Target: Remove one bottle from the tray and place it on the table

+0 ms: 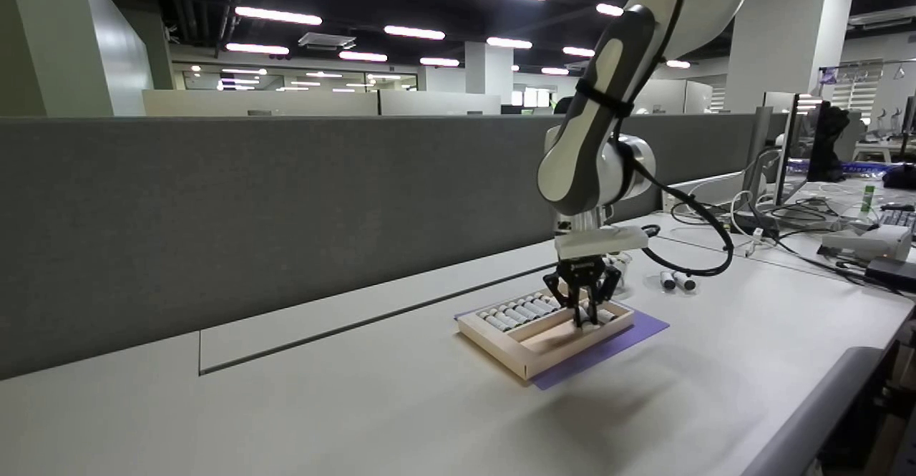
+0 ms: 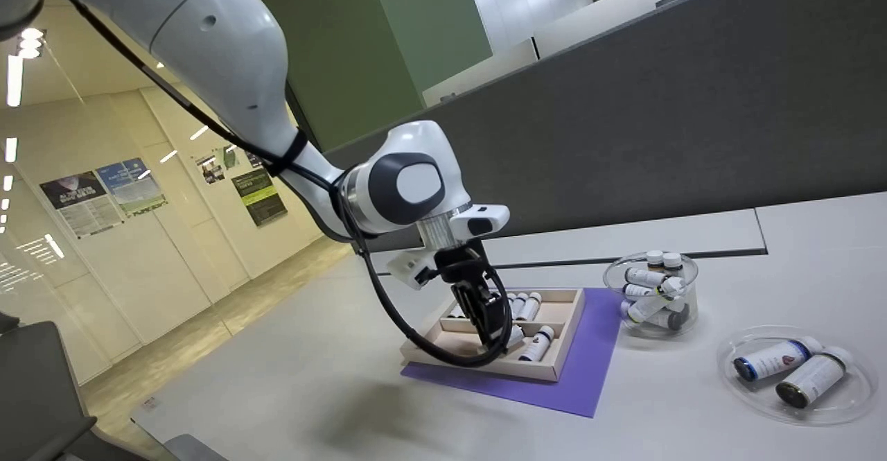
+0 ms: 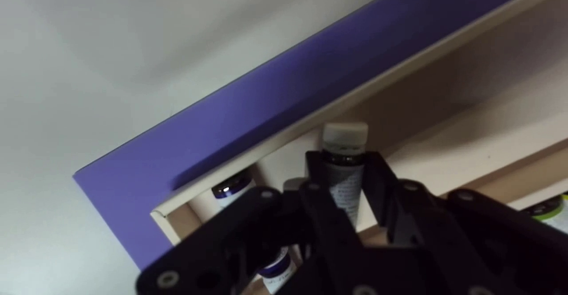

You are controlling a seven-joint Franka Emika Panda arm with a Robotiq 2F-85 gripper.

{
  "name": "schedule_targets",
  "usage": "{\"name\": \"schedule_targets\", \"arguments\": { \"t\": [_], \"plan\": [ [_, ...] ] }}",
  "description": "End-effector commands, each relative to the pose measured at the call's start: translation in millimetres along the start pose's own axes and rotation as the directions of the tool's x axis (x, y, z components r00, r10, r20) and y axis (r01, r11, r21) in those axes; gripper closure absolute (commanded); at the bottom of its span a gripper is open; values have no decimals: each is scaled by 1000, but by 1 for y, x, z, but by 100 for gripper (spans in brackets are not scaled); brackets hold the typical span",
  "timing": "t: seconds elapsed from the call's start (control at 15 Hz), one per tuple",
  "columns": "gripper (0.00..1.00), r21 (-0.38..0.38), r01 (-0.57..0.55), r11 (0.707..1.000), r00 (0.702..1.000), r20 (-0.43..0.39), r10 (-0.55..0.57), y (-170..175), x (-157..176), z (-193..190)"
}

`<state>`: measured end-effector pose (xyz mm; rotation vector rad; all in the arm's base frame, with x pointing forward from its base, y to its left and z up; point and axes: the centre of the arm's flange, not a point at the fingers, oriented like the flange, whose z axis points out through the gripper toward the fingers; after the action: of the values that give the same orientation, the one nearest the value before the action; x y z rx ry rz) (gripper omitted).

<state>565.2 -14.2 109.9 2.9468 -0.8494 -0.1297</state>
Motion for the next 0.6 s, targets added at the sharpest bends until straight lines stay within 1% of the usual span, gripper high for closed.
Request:
{"name": "schedule_targets", "arguments": {
  "t": [0.0,0.27,0.4,0.53],
  "plan": [
    [95,39,-34,999,998,49,32,9,9,-43],
    [95,64,-82,995,996,32,80,31,26,-80],
    [95,69,-115,991,993,32,113,55,40,-87],
    [95,62,-150,987,988,37,148,84,50,-87]
  ]
}}
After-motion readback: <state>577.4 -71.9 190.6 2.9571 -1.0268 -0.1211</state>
